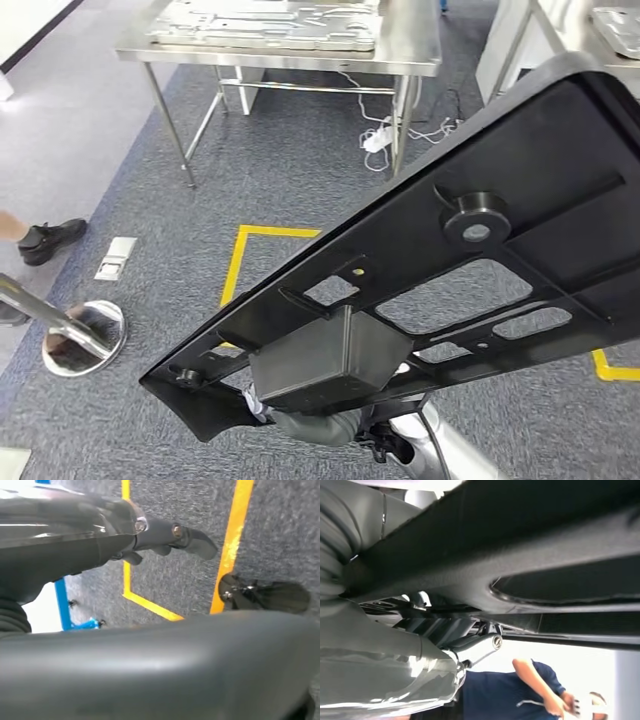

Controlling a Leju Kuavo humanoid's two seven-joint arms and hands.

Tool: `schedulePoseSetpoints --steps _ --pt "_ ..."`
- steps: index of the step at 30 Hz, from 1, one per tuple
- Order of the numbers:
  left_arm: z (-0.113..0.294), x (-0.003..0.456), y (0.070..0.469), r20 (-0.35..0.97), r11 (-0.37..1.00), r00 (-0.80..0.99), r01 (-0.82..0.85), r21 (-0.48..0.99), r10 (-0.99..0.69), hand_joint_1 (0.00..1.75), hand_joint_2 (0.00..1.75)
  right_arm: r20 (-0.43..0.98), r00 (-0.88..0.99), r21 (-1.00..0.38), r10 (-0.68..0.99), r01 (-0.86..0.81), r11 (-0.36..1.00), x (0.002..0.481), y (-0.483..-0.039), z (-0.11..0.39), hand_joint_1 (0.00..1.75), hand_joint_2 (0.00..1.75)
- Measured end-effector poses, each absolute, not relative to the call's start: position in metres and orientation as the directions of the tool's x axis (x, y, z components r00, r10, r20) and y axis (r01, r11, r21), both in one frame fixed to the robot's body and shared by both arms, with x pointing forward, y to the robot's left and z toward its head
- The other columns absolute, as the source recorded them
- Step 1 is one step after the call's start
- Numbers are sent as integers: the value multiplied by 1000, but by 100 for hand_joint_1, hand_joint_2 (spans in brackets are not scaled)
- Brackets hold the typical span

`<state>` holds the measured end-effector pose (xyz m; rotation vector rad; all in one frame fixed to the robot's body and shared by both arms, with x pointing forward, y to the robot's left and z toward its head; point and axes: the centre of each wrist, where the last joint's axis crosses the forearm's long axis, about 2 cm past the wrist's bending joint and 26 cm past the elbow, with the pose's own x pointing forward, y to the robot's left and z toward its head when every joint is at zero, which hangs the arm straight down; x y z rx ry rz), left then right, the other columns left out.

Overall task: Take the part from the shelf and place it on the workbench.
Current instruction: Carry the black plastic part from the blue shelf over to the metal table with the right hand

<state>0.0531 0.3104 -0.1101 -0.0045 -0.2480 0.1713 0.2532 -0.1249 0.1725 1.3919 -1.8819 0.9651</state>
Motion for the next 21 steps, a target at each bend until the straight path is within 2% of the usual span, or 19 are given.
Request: schedulePoseSetpoints --steps 21 --pt "-110 52 308 261 976 940 -214 -44 218 0 175 808 -274 -194 -521 -959 205 253 -124 173 175 175"
